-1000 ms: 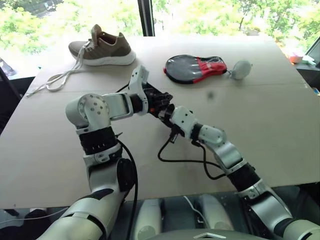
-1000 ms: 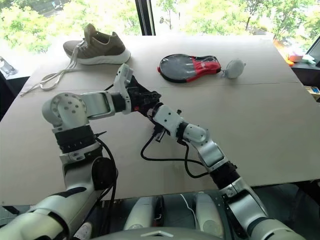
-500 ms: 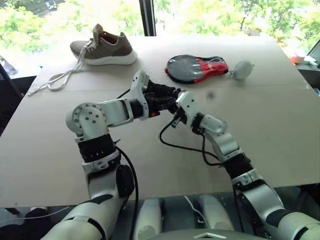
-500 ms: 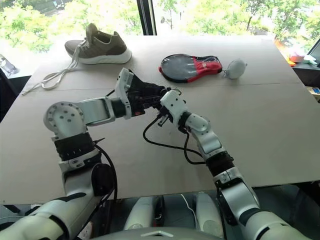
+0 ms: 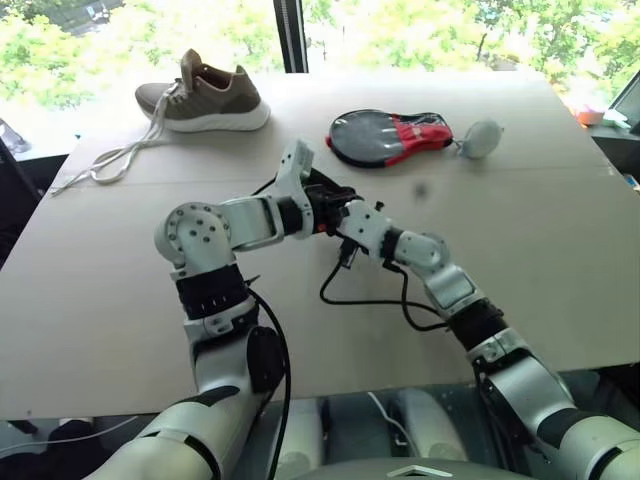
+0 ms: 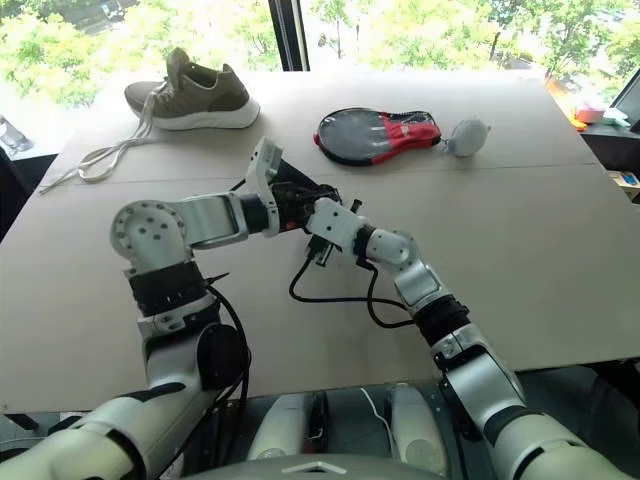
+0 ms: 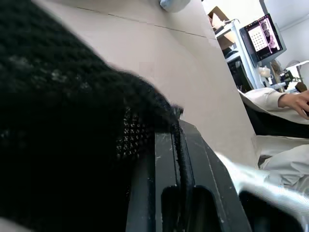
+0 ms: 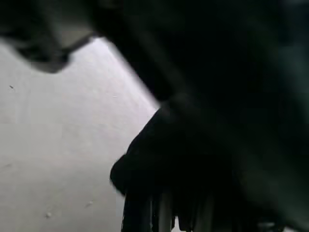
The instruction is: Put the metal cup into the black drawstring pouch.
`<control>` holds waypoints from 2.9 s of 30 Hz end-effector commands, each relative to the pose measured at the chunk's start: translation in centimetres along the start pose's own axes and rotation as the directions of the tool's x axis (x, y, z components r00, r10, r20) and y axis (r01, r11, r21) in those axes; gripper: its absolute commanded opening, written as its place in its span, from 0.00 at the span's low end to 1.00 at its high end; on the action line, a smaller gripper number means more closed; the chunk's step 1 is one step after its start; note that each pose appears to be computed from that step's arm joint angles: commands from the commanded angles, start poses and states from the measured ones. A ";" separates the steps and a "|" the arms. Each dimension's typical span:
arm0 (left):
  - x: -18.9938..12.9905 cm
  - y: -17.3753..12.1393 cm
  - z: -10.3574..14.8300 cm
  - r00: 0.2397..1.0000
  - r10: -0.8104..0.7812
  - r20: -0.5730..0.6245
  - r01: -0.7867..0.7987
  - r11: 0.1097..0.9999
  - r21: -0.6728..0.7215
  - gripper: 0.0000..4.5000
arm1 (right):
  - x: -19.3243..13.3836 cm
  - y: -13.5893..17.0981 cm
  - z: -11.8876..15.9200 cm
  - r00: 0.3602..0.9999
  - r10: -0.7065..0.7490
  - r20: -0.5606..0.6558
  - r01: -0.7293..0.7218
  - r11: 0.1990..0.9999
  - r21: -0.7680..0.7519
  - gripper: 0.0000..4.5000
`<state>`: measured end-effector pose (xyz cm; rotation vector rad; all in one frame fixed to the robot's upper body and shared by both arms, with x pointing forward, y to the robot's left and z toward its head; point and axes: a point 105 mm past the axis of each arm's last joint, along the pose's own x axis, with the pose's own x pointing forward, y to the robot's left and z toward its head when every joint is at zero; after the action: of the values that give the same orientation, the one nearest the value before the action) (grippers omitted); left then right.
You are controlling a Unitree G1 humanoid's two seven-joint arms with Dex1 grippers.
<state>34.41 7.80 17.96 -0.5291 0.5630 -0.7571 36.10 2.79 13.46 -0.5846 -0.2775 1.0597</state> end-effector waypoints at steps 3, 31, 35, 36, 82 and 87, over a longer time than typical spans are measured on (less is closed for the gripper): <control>0.3 -2.5 0.2 0.996 -0.089 0.017 0.088 0.995 0.040 0.00 | 1.9 0.1 3.3 0.995 -0.011 0.099 0.003 0.997 0.083 0.01; -4.8 4.4 1.6 0.980 0.107 0.170 -0.122 0.990 0.078 0.00 | -6.0 -0.6 5.2 0.994 0.012 0.106 -0.038 0.970 0.240 0.78; -5.5 6.1 2.0 0.972 0.162 0.169 -0.188 0.970 0.152 0.00 | -7.5 -1.5 5.0 0.996 -0.023 0.085 -0.011 0.924 0.383 0.78; -5.5 6.2 2.1 0.972 0.162 0.172 -0.189 0.969 0.159 0.00 | -7.6 -1.7 4.8 0.997 -0.031 0.073 0.001 0.922 0.388 0.78; -5.6 0.8 0.6 0.982 -0.113 0.152 0.034 0.895 0.445 0.60 | -8.1 -9.1 2.1 0.889 -0.440 -0.130 0.425 0.896 -0.129 0.00; -4.0 -2.4 0.6 0.966 -0.249 0.064 0.181 0.836 0.518 0.60 | -9.0 -9.1 4.6 0.892 -0.438 -0.109 0.418 0.893 -0.169 0.00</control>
<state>31.96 10.48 19.66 -0.1806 0.2211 -0.9712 37.04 -6.80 21.17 -0.6799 -0.2840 0.5821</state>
